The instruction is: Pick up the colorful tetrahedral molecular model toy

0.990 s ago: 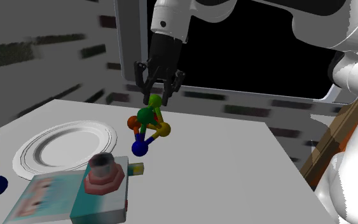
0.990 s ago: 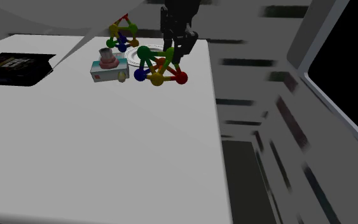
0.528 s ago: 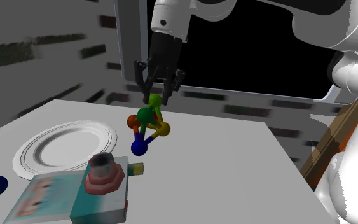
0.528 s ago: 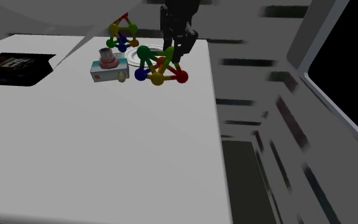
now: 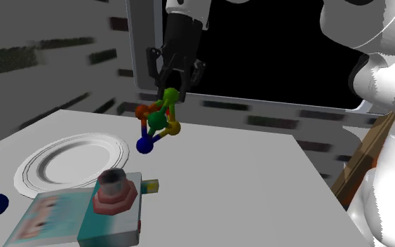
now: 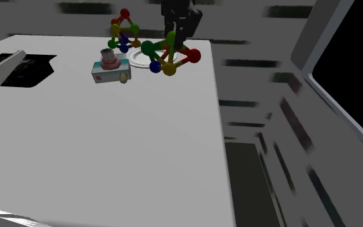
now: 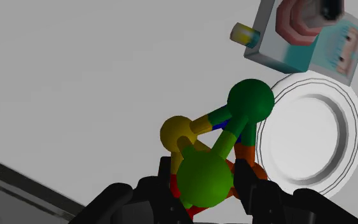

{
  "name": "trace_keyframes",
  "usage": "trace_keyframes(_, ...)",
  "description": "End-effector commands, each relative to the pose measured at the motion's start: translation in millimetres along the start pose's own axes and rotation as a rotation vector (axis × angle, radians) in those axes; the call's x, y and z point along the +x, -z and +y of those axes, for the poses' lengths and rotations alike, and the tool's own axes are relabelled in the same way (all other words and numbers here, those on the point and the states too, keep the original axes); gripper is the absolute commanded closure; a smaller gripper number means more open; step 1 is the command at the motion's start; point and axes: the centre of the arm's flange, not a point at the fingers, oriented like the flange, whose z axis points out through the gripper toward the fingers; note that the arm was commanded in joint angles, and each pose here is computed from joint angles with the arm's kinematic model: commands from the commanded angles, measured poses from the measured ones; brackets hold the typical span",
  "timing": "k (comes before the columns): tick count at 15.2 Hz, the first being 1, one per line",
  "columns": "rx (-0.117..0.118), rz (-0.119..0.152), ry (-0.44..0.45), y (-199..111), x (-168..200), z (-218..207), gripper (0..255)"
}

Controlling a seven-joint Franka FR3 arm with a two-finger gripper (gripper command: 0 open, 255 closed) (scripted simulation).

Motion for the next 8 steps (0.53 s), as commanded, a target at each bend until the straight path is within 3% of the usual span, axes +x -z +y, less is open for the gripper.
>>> trace_keyframes(1,0.0,0.0,0.0,11,-1,-2,255)
trace_keyframes(8,0.0,0.0,0.0,37,-5,-9,255)
